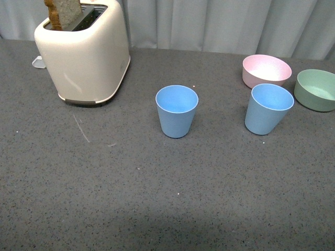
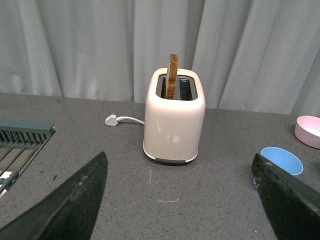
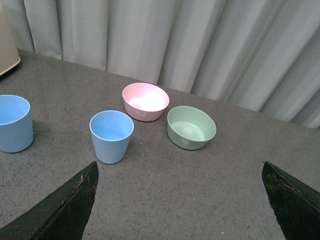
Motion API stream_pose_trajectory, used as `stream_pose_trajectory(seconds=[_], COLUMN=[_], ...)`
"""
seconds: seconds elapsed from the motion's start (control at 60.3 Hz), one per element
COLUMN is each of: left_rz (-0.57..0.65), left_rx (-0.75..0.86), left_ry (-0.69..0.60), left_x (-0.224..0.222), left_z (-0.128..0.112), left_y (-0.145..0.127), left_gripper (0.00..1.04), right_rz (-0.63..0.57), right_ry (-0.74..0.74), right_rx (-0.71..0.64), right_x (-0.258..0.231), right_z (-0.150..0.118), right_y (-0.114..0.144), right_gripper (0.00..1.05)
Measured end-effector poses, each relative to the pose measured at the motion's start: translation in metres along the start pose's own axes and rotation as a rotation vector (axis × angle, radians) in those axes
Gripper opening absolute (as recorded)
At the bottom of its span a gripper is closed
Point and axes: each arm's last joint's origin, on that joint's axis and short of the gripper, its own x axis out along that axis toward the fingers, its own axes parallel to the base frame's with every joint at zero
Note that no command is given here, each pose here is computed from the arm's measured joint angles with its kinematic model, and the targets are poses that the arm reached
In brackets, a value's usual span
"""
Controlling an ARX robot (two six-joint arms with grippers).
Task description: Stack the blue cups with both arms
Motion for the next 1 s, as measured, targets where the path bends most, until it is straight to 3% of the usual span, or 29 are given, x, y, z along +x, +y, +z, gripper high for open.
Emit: stream_pose_trajectory(seconds=[0.033,0.1,0.448,0.78,0.846,0.995], left_rz=[0.0,0.0,0.0,0.0,0.0,0.0], left_rx=[0.002,0.002,0.002,0.002,0.002,0.003], left_ry=[0.0,0.0,0.0,0.0,0.0,0.0], left_x=[0.0,0.0,0.0,0.0,0.0,0.0], left_z=[0.0,0.0,0.0,0.0,0.0,0.0], left_y=[0.0,0.0,0.0,0.0,0.0,0.0], left_gripper=[1.0,0.98,0.98,0.98,0.98,0.98], right_rz=[0.007,0.031,0.086,0.07,0.064,0.057], right_ry=[0.024,0.101,0.551,0.704,0.738,0.812], right_rx=[0.005,0.037,0.24,0.387,0.402,0.415], right_x=[0.014,0.049,0.193,0.258,0.263,0.271], right_z=[0.006,0.015,0.007,0.002,-0.003,-0.016], right_y=[-0.003,-0.007,0.004,0.018,0.02,0.025], right_gripper=[0.95,0.95,0.95,0.95,0.88,0.62])
